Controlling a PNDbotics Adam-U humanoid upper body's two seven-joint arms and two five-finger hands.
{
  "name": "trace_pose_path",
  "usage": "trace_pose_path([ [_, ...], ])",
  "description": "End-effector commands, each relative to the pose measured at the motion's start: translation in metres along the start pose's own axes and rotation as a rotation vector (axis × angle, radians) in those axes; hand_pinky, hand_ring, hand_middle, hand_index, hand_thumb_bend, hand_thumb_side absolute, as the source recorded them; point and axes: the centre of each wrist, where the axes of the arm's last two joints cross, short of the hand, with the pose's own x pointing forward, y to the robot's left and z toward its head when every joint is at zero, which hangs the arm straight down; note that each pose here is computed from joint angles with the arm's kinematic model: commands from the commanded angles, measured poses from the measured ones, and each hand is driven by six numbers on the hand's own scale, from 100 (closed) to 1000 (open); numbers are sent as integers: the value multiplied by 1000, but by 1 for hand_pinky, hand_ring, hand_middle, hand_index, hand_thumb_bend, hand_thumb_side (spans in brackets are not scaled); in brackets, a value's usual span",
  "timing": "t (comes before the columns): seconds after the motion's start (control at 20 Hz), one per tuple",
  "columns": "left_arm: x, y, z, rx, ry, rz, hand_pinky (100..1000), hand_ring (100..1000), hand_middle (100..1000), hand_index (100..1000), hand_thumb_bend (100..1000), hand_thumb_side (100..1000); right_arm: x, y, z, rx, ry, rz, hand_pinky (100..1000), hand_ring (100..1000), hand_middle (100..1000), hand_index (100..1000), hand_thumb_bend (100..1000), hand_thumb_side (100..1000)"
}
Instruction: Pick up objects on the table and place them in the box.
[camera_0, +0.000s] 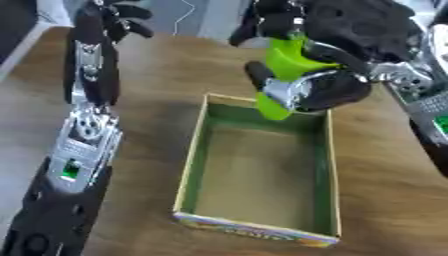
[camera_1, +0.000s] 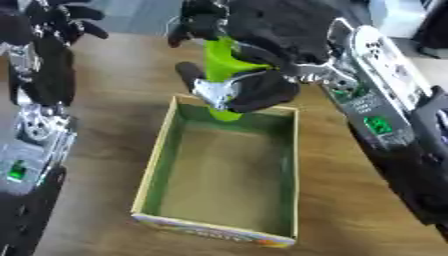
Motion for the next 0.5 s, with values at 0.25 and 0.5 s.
trace_pose_path([
  [0.25, 3, 2, -7, -7, -24, 7, 467, 609, 637, 708, 590, 977, 0, -1, -2, 166, -51, -16, 100, 1000, 1000, 1000, 100, 1000],
  [0.5, 3, 3, -6, -5, -22, 8, 469, 609, 638, 709, 591, 977, 0, -1, -1, 279, -85, -23, 100, 1000, 1000, 1000, 100, 1000],
])
